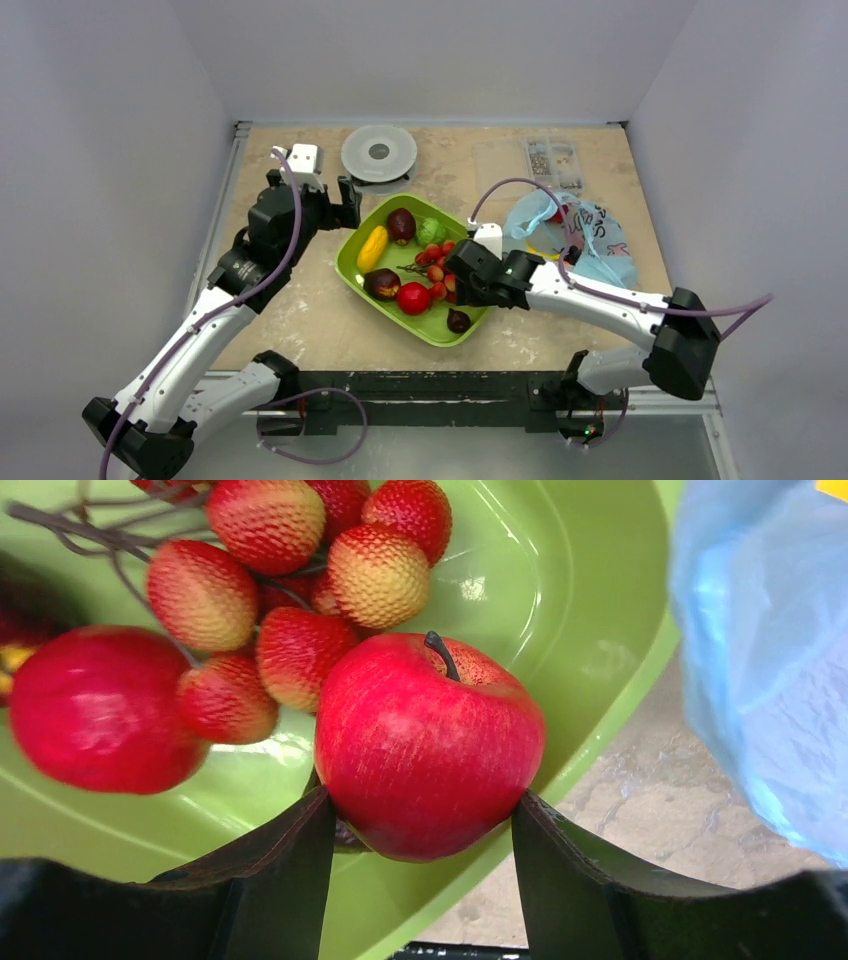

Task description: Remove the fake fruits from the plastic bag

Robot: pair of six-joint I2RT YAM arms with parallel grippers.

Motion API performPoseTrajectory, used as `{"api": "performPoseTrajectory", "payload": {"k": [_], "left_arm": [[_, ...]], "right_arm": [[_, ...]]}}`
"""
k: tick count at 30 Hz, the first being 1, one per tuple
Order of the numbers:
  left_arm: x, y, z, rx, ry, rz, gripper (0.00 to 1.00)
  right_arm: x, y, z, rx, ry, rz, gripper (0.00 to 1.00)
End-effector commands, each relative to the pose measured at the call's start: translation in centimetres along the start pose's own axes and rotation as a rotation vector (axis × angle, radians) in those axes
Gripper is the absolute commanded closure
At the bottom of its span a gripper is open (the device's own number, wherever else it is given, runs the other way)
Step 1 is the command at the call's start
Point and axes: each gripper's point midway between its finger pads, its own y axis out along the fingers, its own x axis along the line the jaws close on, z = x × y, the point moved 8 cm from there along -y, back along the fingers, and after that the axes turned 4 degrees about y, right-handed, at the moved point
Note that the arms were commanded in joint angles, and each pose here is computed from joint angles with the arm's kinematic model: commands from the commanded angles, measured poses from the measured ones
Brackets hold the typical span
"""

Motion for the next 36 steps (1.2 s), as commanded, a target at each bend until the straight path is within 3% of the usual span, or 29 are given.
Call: {"api": "performPoseTrajectory", "payload": {"k": [1, 4, 6, 11, 18, 21, 25, 28, 31, 36], "left_arm": [[-0.1, -0.4, -2.2, -0.063, -0.031, 0.008, 0.0], [0.0, -0.5, -2.2, -0.066, -0.03, 0.005, 0.0], [-0.1, -0.5, -2.2, -0.067, -0.031, 0.008, 0.0], [-0.2, -0.5, -2.3, -0.068, -0.034, 0.015, 0.0], [-0.2, -0.6, -2.3, -0.069, -0.04, 0.023, 0.0], [-0.2, -0.6, -2.3, -0.066, -0.039, 0.021, 0.0], [-0.2, -0.6, -2.2, -0.064, -0.04, 0.02, 0.0], [-0.2, -0.6, -2.2, -0.061, -0.039, 0.019, 0.0], [-0.1, -0.4, -2.0, -0.056, -0.034, 0.012, 0.0], [-0.1, -0.6, -2.2, -0.061, -0.031, 0.01, 0.0]], "right_arm": [[1.2, 1.5, -0.6, -0.022, -0.025, 0.03, 0.41], [1.2, 0.6, -1.3, -0.039, -0.033, 0.019, 0.17], [1.1, -0.8, -1.8, -0.055, -0.021, -0.039, 0.07], [-0.4, -5.3, -3.3, -0.13, 0.011, -0.138, 0.01], [-4.5, -9.4, -3.4, -0.194, 0.082, -0.13, 0.11], [-6.8, -9.2, -2.4, -0.194, 0.176, -0.018, 0.18], [-9.3, -7.7, -2.4, -0.212, 0.348, 0.097, 0.31], [-11.2, -6.3, -3.5, -0.27, 0.451, 0.147, 0.35], [-12.4, -4.5, -5.0, -0.302, 0.538, 0.147, 0.48], [-12.7, -1.0, -8.3, -0.383, 0.637, 0.105, 0.57]]}}
